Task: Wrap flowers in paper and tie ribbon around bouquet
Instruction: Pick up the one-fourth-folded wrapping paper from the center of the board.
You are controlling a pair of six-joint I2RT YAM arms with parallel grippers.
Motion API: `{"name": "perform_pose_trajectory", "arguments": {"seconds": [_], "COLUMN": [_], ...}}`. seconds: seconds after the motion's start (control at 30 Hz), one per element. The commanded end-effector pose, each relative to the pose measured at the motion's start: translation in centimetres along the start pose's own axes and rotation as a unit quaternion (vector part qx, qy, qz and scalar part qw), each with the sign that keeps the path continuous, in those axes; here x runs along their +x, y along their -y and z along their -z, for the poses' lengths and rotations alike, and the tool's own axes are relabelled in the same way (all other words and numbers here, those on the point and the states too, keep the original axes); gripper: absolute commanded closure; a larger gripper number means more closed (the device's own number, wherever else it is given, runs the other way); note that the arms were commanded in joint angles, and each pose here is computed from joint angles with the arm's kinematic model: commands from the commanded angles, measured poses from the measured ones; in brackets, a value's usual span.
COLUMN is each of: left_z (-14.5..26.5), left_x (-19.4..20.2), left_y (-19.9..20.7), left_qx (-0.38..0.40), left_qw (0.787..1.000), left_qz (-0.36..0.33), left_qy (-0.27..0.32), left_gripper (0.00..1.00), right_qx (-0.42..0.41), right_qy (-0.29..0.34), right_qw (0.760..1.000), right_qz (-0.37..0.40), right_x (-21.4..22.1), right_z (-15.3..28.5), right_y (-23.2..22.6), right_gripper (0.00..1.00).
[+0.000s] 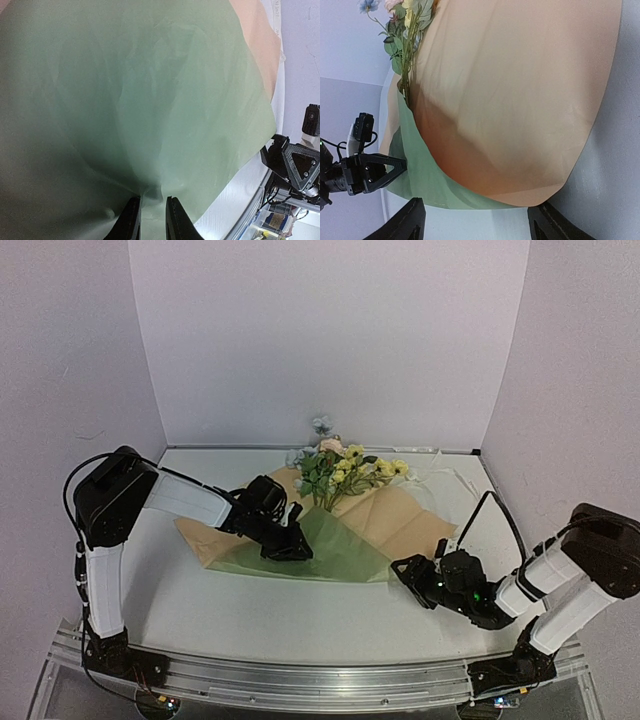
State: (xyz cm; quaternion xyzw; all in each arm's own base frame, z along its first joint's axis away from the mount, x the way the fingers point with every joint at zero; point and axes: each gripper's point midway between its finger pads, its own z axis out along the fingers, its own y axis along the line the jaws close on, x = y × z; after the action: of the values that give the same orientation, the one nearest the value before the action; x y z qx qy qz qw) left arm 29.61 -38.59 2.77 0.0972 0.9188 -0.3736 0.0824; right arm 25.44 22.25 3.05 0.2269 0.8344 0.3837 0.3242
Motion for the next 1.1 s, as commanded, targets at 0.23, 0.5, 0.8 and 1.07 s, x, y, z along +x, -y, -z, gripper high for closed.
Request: {"name": "perform_pose_trajectory", "arguments": {"seconds": [0.23, 0.5, 0.8, 1.07], "left_z": [-0.2, -0.2, -0.2, -0.3], "left_x": [-1.0, -1.0, -1.2, -1.3], "left_y": [0.7, 0.8, 1.0, 1.0], "left_qx": [0.005, 0.004, 0.005, 0.006], "left_qw": [1.000, 1.000, 1.000, 1.000], "left_qz": [-0.006, -0.007, -0.010, -0.009], "left_qy": [0.008, 0.008, 0.009, 0.008], "left_gripper": [0.81, 0.81, 0.81, 0.82], "right_qx": [0.029, 0.023, 0.019, 0.038], "right_qy": [-0.014, 0.002, 0.014, 0.011], "right_qw": [0.999, 0.999, 0.998, 0.999], "right_qz": [0.035, 0.042, 0.066, 0.026], "right_x": [1.1, 0.3, -0.7, -0.4], "right_z": [-1.1, -0.7, -0.4, 0.5], "right_y": [1.2, 0.6, -1.3, 0.5], "right_gripper": [0.50, 0.68, 0.87, 0.47]}}
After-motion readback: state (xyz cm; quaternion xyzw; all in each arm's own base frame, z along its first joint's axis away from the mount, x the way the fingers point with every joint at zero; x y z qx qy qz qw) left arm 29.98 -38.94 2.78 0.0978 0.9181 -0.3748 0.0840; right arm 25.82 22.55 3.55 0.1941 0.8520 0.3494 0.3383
